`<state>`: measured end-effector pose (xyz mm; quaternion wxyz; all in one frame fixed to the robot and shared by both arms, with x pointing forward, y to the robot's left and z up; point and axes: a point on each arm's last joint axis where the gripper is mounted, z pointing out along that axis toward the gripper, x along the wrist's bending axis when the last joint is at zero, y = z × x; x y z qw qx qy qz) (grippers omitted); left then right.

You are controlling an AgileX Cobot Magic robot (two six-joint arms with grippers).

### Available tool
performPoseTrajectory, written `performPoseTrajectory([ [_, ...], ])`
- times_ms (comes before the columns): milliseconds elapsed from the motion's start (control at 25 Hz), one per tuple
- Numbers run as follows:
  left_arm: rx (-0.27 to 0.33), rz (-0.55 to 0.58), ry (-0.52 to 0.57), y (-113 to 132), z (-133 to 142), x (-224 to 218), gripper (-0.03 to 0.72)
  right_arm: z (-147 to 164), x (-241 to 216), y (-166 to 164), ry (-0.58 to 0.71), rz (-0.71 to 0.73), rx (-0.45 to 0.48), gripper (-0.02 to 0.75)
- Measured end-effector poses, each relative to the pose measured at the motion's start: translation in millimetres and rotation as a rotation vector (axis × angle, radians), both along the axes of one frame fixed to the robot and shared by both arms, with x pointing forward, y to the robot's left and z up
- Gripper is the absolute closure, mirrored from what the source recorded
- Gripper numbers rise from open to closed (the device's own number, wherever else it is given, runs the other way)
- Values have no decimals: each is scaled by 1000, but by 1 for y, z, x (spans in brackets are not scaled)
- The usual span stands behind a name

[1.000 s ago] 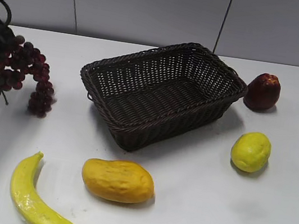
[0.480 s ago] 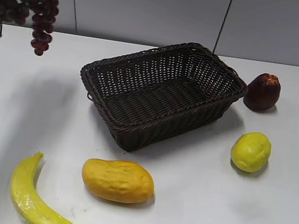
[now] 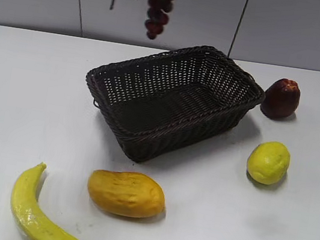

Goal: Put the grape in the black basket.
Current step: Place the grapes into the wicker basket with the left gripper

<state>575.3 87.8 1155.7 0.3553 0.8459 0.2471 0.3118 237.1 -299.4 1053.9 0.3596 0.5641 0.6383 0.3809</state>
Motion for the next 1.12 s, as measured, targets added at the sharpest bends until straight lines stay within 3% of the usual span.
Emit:
performPoseTrajectory([
  [240, 19, -62, 88, -40, -46, 10, 592, 0, 0, 0, 0, 0, 0, 154],
  [720, 59, -28, 412, -73, -182, 41, 592, 0, 0, 0, 0, 0, 0, 154],
  [920, 52, -20, 437, -75, -194, 43, 580, 0, 0, 0, 0, 0, 0, 154],
  [1000, 47, -19, 440, -76, -194, 43, 456, 0, 0, 0, 0, 0, 0, 154],
  [1120, 33, -15, 450, -76, -194, 42, 151, 0, 0, 0, 0, 0, 0, 154],
])
